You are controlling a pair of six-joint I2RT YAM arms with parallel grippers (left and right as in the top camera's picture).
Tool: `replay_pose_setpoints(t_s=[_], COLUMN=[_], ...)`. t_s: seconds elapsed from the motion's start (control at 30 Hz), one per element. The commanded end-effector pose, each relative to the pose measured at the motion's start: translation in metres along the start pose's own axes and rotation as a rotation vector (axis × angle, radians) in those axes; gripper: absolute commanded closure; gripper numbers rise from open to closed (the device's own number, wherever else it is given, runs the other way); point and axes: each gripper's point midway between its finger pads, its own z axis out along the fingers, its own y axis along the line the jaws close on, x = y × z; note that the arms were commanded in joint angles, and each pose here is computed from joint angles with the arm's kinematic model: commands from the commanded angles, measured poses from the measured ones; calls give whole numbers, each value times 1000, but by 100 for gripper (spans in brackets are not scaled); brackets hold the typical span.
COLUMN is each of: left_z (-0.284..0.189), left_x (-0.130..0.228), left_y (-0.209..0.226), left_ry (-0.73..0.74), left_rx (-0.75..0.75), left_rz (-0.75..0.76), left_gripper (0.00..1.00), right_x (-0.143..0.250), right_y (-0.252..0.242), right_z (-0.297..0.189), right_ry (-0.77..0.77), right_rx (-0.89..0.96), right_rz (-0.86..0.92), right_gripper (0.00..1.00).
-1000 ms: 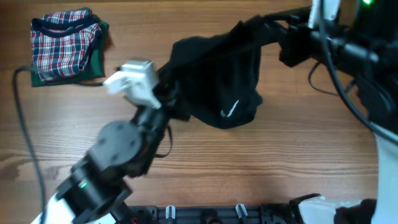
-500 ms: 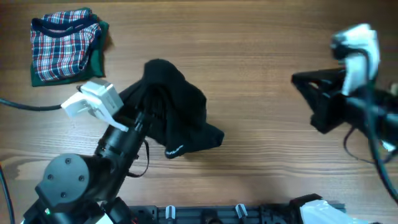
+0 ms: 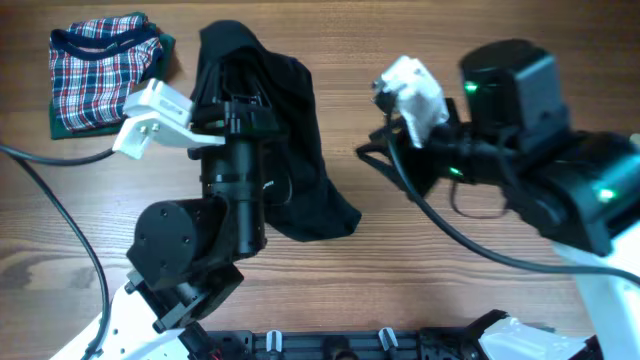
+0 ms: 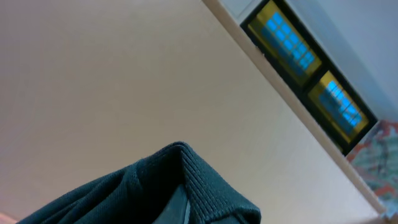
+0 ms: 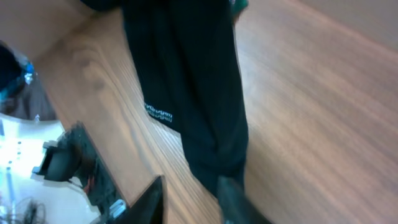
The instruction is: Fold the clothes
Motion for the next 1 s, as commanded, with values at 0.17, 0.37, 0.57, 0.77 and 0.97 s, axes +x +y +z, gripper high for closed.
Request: replay_pose_setpoints(t_s=[0.17,0.37,0.57,0.77,0.97], left_z=[-10,-10,-15,-29,-48], left_x=[-20,-12,-5,-6,41], left_y=[-8,-6,4,40,81], left_ry=[-26,3,56,105,331], left_rx=[10,2,-27,-167,-237], left_rz=[-49,-19,52,194,496], left_gripper=[96,96,96,96,88], right_x=[-8,-17,-24,-37,-25], right_y=[1,3,-27,-44,-32], right_z=[91,121,106,21,-25], right_ry=[-130,-250,-305,-437,-435], right_rx=[-45,-69,70,138,236], right_rz=[226,179,150,25,-288], right_gripper=[47,47,96,96,96])
